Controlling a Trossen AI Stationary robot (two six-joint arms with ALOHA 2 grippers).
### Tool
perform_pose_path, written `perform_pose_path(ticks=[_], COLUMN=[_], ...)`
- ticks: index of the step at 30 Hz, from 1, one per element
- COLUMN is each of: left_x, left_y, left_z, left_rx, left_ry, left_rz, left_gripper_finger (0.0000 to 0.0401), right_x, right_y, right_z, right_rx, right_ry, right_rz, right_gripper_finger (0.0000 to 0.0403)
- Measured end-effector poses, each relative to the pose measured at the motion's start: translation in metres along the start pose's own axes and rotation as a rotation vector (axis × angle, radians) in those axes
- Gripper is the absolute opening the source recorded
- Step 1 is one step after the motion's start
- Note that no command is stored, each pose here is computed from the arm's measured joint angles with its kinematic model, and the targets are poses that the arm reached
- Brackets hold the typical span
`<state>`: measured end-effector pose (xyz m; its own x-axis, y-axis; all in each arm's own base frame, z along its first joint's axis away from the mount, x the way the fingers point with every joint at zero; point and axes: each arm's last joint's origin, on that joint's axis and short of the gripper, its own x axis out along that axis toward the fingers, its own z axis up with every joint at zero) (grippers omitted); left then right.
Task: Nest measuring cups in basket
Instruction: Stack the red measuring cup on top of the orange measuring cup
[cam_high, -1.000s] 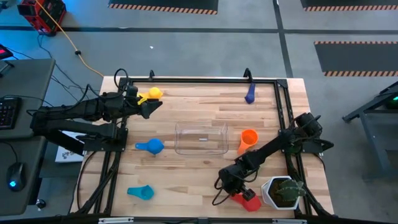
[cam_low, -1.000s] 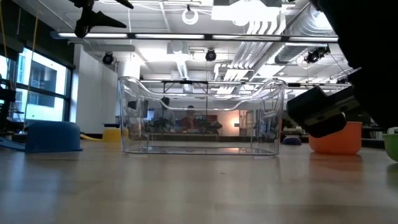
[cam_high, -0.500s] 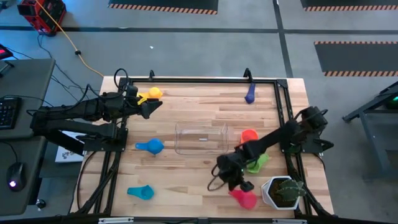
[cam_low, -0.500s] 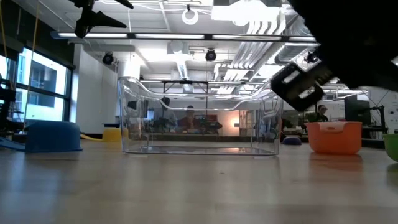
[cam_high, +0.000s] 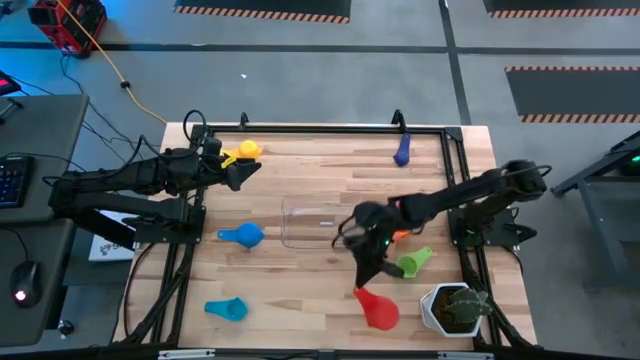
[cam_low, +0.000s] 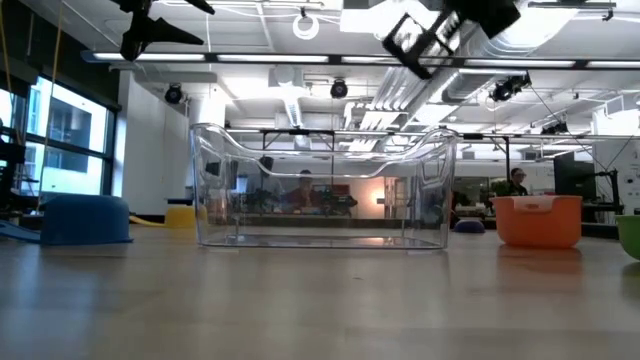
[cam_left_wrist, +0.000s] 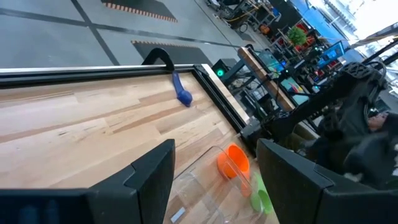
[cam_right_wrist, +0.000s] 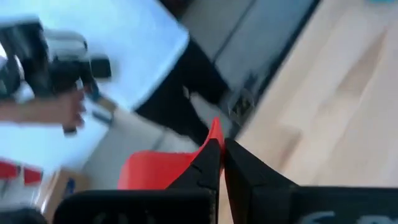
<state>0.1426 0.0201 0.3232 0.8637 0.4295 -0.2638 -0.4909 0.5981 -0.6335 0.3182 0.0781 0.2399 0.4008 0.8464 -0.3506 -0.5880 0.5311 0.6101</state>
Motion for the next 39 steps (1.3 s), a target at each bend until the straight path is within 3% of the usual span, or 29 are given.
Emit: perform_pose_path(ticks=[7,15,20,23,30,35,39], left_x=[0.000,0.000,0.000,0.000,0.000,0.000,0.000], left_y=[0.000,0.001,0.001,0.001,0.001,0.001,0.001], left_z=[0.000,0.001,0.001,0.001,0.001,0.001,0.001], left_rx=[0.000,0.000,0.000,0.000,0.000,0.000,0.000], left_ry=[-0.001,-0.022,-0.024,-0.026,-0.037,-0.038,-0.039], left_rz=[0.001,0.020,0.022,0.023,0.033,0.034,0.035], left_gripper_finger=[0.0218,0.0218,0.0218,0.0218,0.0218,0.0218,0.0218], right_x=[-0.045,-0.082,-0.105,-0.115,-0.125,-0.127,-0.121], right_y=[0.032,0.069,0.099,0.108,0.125,0.139,0.139], right_z=[0.018,-0.017,-0.038,-0.051,-0.054,-0.036,-0.031], right_rx=[-0.047,-0.008,-0.040,-0.013,0.022,0.000,0.001], right_ry=[-0.194,-0.376,-0.661,-0.756,-0.664,-0.467,-0.255], right_rz=[-0.133,-0.417,-0.554,-0.686,-1.105,-1.374,-1.520], right_gripper_finger=[0.0000,0.0000,0.0000,0.0000,0.0000,0.0000,0.0000])
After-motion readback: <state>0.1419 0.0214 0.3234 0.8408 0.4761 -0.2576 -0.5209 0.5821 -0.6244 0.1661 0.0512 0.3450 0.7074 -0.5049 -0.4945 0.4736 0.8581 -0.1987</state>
